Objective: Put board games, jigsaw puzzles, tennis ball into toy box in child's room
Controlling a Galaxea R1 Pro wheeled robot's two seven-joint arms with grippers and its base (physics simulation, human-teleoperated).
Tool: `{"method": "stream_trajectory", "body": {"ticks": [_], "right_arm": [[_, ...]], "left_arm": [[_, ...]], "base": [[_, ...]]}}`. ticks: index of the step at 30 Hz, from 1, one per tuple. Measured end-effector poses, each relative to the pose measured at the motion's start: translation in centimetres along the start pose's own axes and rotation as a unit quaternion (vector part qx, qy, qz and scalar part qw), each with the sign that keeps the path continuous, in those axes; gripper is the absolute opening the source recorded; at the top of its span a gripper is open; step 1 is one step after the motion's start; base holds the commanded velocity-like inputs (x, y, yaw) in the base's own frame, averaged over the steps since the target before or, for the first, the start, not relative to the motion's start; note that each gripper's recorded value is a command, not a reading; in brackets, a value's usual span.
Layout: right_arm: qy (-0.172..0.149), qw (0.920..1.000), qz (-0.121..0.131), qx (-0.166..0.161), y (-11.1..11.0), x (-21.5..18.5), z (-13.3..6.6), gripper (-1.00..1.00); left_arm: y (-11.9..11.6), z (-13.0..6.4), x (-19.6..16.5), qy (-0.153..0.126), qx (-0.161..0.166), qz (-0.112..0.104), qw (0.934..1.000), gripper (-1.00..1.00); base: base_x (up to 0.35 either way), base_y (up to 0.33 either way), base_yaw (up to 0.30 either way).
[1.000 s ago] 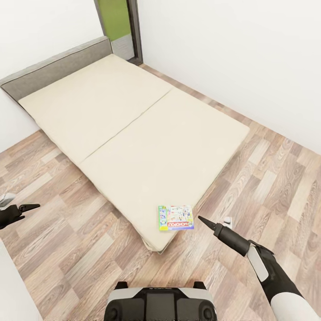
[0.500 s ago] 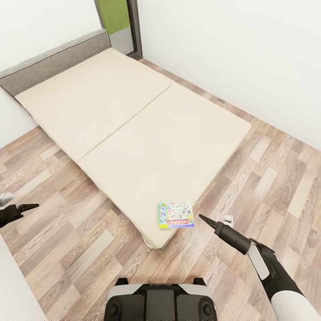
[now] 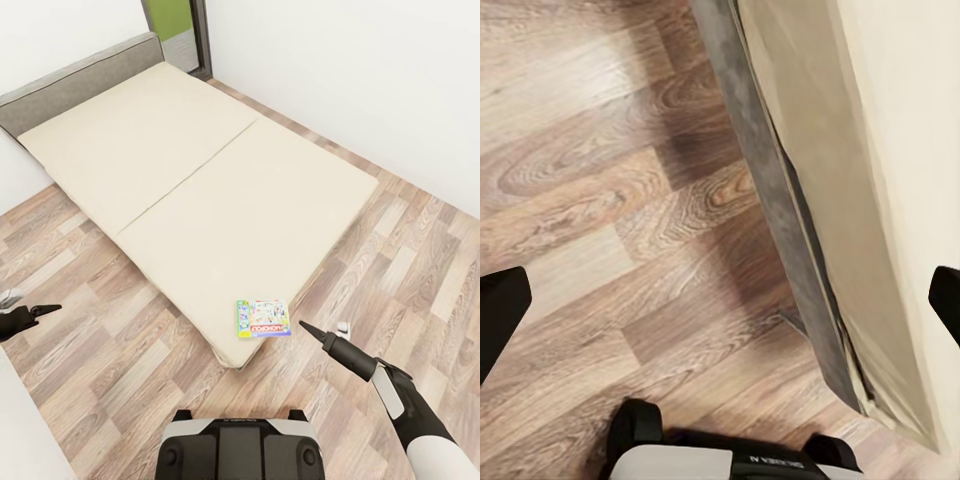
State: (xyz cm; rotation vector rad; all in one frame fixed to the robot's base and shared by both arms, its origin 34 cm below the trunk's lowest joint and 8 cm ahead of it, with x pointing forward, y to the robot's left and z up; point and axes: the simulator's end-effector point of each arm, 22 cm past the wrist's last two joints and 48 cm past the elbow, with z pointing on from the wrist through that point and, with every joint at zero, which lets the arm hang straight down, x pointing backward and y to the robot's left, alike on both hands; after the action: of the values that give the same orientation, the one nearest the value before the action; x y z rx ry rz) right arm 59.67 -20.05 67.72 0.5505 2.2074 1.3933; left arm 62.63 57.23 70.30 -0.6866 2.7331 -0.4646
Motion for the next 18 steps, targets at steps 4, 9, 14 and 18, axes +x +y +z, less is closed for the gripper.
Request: {"method": "stream_trajectory", "body": {"ticks": [4,9,14,18], "right_arm": [[-0.002,1.0,0.002,0.001,-0.27,0.11,-0.16,1.0],[-0.005,1.0,0.003,0.002,-0.4,0.13,-0.24,1.0],[-0.003,1.0,0.004,0.003,-0.43,0.4,-0.07,1.0],[0.001,1.0,0.003,0.004,-0.41,0.76,0.17,1.0]], "left_arm": [[0.08,0.27,0.25,0.002,0.0,-0.001,1.0,1.0],[0.13,0.37,0.36,0.004,-0.001,-0.002,1.0,1.0],[0.15,0.36,0.33,0.003,-0.001,-0.003,1.0,1.0],[0.15,0.32,0.27,0.002,0.0,-0.003,1.0,1.0]], "base": [[0.0,0.0,0.0],[0.0,0.0,0.0],[0.0,0.0,0.0],[0.0,0.0,0.0]]}}
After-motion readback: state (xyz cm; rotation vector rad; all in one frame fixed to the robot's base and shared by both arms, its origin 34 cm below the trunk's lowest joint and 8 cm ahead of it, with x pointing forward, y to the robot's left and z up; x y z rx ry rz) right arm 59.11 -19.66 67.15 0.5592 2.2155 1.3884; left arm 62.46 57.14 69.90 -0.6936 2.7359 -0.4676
